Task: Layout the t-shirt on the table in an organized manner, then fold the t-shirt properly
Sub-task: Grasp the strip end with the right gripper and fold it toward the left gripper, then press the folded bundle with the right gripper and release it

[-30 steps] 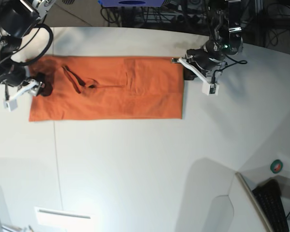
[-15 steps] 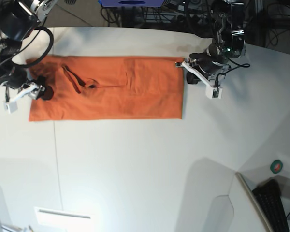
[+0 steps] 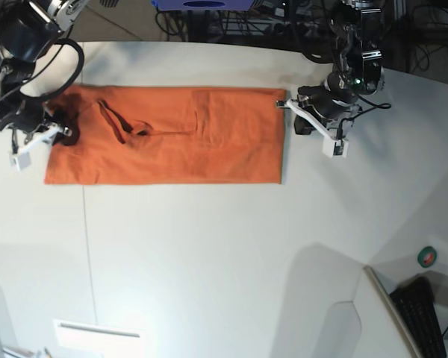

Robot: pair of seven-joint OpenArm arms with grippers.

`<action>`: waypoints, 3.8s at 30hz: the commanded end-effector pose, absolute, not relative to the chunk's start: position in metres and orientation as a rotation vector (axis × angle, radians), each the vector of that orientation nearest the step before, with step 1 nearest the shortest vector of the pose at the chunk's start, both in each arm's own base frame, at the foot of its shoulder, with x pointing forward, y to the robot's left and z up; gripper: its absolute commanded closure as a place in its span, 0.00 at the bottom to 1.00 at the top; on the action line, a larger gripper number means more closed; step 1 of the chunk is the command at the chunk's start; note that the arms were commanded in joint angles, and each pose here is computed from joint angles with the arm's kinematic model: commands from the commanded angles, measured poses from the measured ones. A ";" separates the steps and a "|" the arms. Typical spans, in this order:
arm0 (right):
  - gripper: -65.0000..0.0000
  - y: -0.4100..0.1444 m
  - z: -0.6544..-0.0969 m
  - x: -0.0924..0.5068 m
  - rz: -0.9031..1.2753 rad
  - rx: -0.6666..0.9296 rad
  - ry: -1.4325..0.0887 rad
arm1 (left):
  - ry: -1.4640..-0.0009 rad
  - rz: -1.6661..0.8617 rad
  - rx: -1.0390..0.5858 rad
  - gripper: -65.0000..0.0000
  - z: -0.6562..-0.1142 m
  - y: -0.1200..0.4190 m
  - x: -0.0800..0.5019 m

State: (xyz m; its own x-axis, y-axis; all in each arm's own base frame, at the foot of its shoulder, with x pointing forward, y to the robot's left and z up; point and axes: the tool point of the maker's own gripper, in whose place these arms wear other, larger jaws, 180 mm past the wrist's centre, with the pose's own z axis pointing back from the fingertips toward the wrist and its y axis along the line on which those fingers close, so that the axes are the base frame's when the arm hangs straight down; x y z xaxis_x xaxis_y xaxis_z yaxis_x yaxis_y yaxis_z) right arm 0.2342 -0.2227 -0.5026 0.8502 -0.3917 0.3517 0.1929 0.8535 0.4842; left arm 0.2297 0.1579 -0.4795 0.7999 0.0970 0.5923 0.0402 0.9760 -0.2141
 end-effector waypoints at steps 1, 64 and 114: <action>0.70 -0.225 -0.503 0.233 -0.304 0.438 -0.434 | -0.683 0.021 -0.214 1.00 -0.471 0.165 0.238; 1.00 0.067 -0.353 0.236 0.312 0.579 -0.702 | -0.599 -0.146 -0.197 1.00 -0.500 0.130 0.266; 1.00 0.097 -0.390 0.248 0.338 0.587 -0.646 | -0.625 -0.041 -0.009 1.00 -0.469 0.228 0.201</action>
